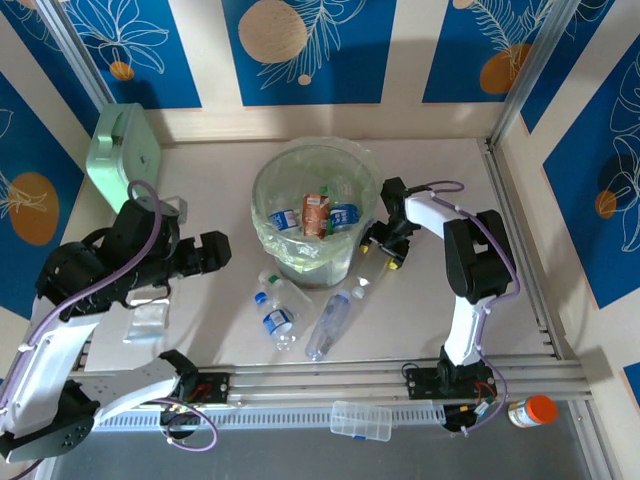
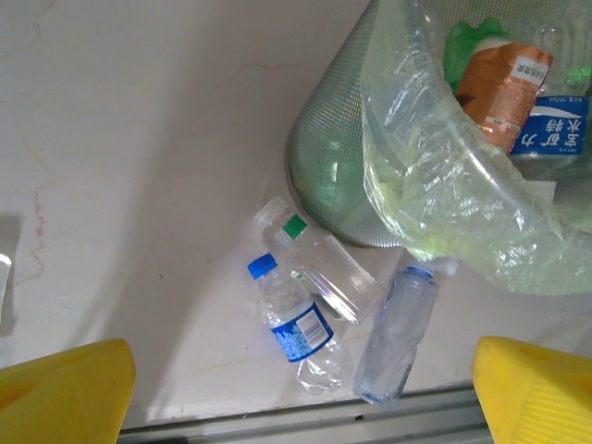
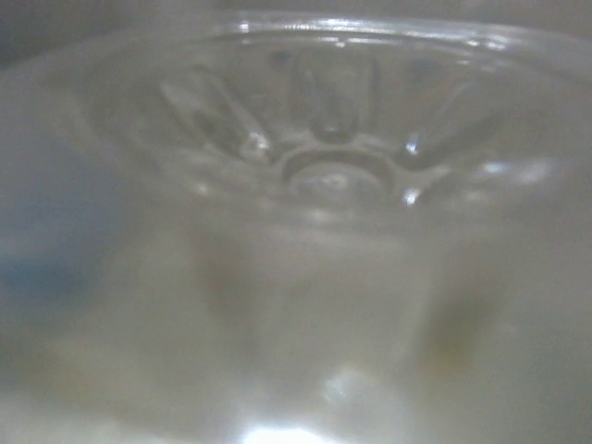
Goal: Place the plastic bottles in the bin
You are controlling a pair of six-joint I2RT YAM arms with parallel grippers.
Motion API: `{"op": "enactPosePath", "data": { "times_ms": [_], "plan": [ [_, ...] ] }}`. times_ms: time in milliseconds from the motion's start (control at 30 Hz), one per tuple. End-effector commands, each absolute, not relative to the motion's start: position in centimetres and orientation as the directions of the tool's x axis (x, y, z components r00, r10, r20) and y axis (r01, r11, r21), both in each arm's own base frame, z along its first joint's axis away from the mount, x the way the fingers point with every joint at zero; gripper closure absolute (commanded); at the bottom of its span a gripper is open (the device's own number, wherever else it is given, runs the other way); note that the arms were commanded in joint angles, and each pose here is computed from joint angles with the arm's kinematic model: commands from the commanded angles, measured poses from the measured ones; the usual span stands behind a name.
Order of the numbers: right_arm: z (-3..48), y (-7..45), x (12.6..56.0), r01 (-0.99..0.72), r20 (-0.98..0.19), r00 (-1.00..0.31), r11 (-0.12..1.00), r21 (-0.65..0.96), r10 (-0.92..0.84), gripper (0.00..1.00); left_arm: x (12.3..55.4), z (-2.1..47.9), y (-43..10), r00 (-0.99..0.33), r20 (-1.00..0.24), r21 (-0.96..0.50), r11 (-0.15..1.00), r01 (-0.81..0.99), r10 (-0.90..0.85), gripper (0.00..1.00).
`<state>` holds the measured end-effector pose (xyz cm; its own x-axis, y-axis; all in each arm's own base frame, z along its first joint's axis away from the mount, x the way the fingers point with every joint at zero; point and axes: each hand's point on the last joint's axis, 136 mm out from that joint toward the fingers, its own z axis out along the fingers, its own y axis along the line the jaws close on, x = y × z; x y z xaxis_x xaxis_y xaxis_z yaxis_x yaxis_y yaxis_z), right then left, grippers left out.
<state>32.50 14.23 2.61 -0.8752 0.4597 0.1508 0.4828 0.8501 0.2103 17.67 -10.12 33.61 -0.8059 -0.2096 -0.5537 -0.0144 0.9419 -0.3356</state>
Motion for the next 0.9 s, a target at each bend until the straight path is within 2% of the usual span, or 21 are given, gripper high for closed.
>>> {"op": "enactPosePath", "data": {
  "times_ms": [0,200,400,533,667,867],
  "plan": [
    [3.7,13.8,31.4,0.482,0.127,-0.876,0.855,0.19,0.466,0.34,18.8,34.4,-9.7,-0.775,-0.6,-0.305,0.952,-0.006,-0.198,0.07],
    [4.8,12.5,30.0,0.51,0.115,-0.86,0.836,0.205,0.497,0.5,19.1,34.2,-9.6,-0.765,-0.614,-0.297,0.955,-0.005,-0.195,0.06],
    [7.2,11.8,28.2,0.517,0.077,-0.854,0.818,0.254,0.515,0.51,20.0,34.6,-10.4,-0.753,-0.621,-0.327,0.945,-0.006,-0.22,0.06],
    [10.6,11.4,27.0,0.498,0.011,-0.851,0.801,0.331,0.525,0.51,20.8,34.8,-11.1,-0.731,-0.636,-0.365,0.931,0.002,-0.248,0.06],
    [15.1,11.2,25.7,0.434,-0.098,-0.845,0.781,0.449,0.526,0.51,21.5,35.5,-11.8,-0.696,-0.663,-0.409,0.912,0.029,-0.275,0.06],
    [25.0,11.7,24.0,0.172,-0.358,-0.799,0.755,0.633,0.483,0.52,23.1,37.7,-14.0,-0.661,-0.698,-0.46,0.88,0.118,-0.277,0.06]
  ]
}}
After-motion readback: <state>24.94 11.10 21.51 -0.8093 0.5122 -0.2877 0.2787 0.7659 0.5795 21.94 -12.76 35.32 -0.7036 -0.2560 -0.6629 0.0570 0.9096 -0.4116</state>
